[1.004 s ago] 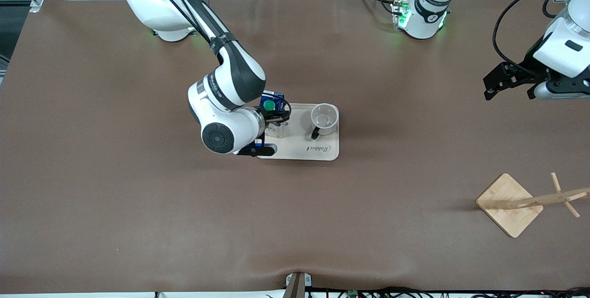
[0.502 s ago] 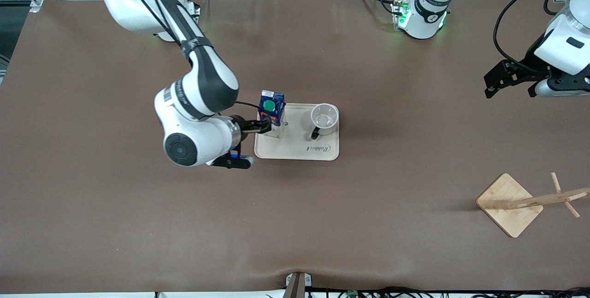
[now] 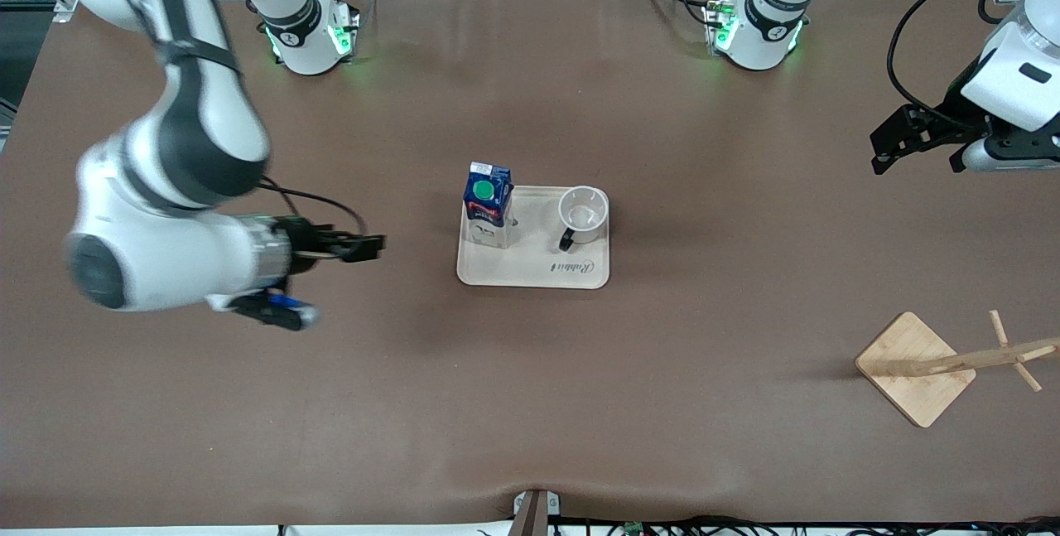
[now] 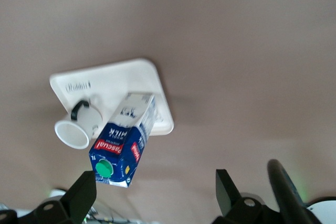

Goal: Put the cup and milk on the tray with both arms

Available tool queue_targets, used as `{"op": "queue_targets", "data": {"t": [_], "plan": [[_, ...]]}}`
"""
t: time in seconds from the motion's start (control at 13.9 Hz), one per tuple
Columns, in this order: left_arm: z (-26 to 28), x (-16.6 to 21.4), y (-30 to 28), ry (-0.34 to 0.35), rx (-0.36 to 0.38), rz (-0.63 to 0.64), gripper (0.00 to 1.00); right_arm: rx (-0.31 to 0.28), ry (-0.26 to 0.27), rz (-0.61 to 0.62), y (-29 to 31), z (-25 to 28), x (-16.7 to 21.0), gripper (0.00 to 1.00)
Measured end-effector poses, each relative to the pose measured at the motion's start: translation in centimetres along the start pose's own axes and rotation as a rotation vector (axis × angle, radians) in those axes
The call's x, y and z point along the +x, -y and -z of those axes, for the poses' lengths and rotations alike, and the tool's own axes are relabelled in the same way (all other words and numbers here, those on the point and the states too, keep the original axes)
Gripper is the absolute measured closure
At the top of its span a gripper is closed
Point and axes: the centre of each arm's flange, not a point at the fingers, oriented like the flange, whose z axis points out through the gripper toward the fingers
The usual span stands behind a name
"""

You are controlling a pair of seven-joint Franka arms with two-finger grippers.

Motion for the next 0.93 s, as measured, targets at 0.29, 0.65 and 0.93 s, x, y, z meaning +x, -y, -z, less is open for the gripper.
{"op": "queue_targets", "data": {"t": [0.29,0.65,0.93], "plan": [[-0.2,-0.3,0.0,0.022,0.003,0.0,0.0,-0.138,-0.174,0.05,-4.2,8.9,-5.0,0.0],[-0.3,-0.6,0.1,0.046,0.007,0.004,0.0,-0.228,-0.191,0.149,-11.2,14.4,-9.5,0.0],[0.0,-0.8,0.0,0.046,0.007,0.002,0.0,-0.226,-0.245,0.128,-16.3,16.7,-13.2,0.0]]}}
